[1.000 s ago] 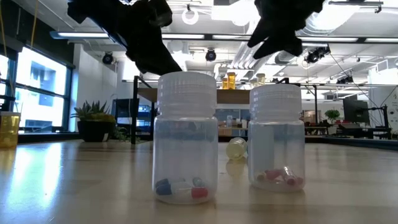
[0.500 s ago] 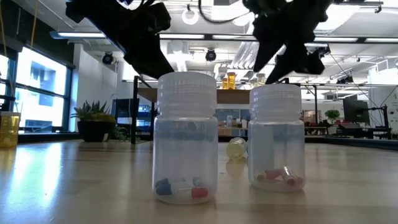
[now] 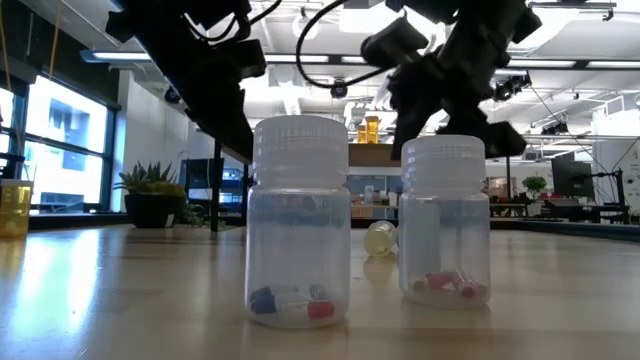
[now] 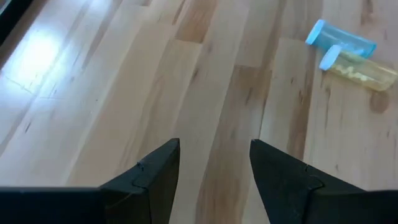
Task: Pick and place medicine bottles onto shelf by color
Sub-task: Put the top blue pill bottle on the shelf aligned with the blue pill bottle
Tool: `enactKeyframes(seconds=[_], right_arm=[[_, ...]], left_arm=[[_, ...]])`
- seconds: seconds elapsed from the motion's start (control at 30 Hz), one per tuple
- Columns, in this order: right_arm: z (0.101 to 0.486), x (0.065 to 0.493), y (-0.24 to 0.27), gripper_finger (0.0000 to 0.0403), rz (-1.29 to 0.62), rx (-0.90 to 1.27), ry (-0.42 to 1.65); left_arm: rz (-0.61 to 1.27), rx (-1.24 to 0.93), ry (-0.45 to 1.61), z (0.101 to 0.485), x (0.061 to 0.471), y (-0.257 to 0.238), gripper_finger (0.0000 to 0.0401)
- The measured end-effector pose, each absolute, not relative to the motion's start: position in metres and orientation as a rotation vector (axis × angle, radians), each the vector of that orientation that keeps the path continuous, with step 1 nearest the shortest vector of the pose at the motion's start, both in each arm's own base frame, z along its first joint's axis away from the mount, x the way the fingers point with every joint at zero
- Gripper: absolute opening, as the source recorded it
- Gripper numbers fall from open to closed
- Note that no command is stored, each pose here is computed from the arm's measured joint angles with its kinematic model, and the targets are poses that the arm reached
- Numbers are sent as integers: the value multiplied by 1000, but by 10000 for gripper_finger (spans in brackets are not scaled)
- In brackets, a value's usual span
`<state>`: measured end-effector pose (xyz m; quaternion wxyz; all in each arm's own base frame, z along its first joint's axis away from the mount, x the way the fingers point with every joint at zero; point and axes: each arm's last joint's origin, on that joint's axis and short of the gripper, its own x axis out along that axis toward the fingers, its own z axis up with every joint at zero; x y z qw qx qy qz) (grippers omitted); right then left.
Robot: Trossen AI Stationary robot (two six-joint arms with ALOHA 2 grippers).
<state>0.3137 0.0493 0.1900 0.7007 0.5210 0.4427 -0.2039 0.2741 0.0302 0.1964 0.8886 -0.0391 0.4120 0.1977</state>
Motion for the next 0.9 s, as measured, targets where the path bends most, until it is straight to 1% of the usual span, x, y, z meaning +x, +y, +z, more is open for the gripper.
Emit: enactKeyframes(seconds=[0.43,0.9], right_arm=[[162,320,51,158,-544,1193,1056],[153,320,49,158,-640,1166,1041]], left_arm=[[410,-80,861,196,274,30,184],[410,-80,863,196,274,30,184]])
